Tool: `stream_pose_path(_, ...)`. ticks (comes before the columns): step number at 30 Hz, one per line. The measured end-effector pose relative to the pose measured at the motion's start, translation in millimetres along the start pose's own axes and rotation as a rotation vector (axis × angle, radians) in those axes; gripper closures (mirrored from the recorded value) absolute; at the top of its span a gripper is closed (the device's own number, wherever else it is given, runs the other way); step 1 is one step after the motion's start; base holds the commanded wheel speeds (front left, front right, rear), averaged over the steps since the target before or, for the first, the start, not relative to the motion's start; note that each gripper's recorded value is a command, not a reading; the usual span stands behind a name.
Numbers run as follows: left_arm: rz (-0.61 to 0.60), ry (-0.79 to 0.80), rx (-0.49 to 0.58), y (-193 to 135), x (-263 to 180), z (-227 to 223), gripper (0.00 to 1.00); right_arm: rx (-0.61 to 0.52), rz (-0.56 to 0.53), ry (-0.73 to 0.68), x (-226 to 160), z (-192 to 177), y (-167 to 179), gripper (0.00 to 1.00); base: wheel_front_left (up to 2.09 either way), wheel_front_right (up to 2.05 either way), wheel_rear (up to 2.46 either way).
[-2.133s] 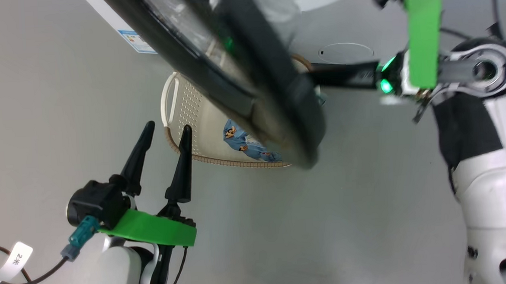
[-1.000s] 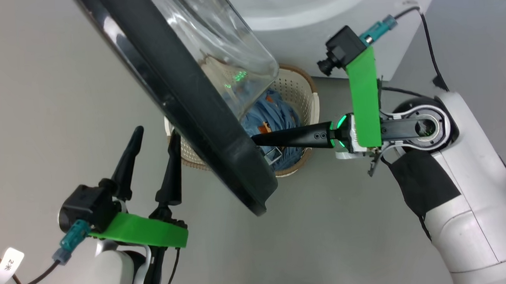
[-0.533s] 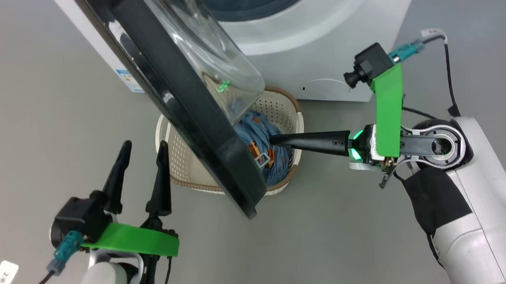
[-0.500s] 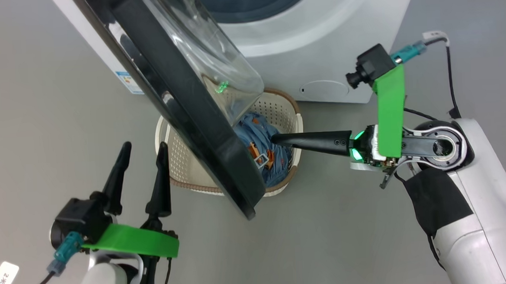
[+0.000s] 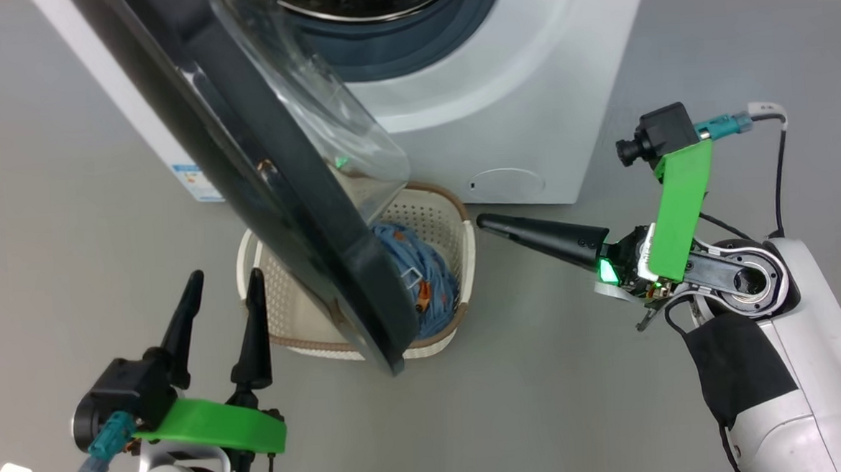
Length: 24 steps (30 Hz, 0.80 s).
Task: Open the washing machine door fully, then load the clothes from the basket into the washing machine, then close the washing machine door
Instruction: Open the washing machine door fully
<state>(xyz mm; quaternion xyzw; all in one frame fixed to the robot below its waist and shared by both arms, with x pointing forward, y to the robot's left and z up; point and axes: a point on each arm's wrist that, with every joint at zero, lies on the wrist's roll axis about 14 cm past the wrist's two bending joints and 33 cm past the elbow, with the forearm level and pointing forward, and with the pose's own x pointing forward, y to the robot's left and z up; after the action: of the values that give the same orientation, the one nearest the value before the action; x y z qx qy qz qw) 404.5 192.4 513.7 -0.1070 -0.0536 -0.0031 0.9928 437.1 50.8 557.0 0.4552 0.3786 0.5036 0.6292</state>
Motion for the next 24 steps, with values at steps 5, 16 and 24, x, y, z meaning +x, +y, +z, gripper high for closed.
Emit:
stream_pose_path(5, -0.029, -0.008, 0.005, -7.1, 1.9, 2.6, 0.00, -0.024, -0.009, -0.198, -22.1, 27.3, 9.3, 0.54, 0.00, 0.00, 0.00)
stream_pose_path(16, -0.059, -0.016, -0.005, -18.1, 0.2, 4.8, 0.00, -0.153, -0.149, -0.633, -78.7, 76.1, 8.9, 0.00, 0.00, 0.00, 0.00)
stream_pose_path(24, -0.068, -0.023, -0.004, -20.3, 2.0, 7.0, 0.00, -0.385, -0.315, -0.849, -112.6, 100.4, 7.2, 0.00, 0.00, 0.00, 0.00)
